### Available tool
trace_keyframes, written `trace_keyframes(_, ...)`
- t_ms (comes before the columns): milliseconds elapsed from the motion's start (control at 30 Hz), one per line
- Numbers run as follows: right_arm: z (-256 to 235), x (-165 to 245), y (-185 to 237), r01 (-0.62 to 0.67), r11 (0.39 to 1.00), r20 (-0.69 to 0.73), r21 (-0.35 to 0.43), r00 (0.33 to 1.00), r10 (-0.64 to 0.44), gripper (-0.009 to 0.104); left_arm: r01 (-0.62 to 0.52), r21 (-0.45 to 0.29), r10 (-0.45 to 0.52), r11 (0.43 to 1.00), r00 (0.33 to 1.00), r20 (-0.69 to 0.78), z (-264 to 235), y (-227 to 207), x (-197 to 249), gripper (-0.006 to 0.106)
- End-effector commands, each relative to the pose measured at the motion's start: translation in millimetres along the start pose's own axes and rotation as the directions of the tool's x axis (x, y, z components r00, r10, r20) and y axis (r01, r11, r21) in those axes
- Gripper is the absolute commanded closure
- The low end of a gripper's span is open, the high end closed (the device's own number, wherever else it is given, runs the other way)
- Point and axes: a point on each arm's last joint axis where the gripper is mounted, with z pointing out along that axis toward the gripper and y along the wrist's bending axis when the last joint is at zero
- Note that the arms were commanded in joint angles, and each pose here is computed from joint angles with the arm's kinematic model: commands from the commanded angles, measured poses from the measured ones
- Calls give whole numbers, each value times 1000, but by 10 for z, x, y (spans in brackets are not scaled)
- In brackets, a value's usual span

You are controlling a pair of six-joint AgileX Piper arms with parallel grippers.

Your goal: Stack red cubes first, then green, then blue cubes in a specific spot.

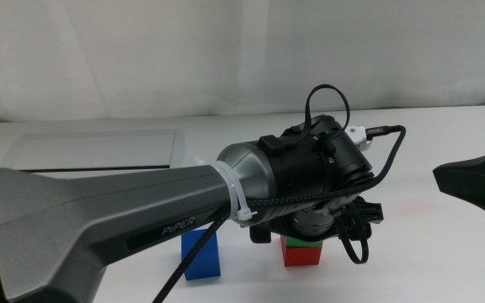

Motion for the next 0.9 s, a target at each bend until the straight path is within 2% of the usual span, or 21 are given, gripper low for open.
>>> trace_keyframes(0,-3,6,-9,1,1000,8,5,1000,-1,1,7,-1,-7,1000,1000,-2,-26,-9,23,8)
trace_keyframes(333,-41,16,-5,8,1000,17,6,1000,-8,1,-128,60,122,990,988,94,-495,90,-113,8)
trace_keyframes(400,-86,24,-1,8,1000,32,7,999,-9,1,-124,60,118,990,987,105,-607,148,-146,8)
trace_keyframes(600,-231,61,13,12,1000,74,11,997,-13,1,-188,-39,192,981,974,118,-939,447,-250,8)
trace_keyframes(733,-260,81,19,13,1000,70,8,997,-14,1,-171,-93,180,981,980,90,-1144,660,-268,8)
trace_keyframes(867,-260,85,20,13,1000,65,7,998,-14,1,-169,-113,183,979,974,134,-1376,860,-245,8)
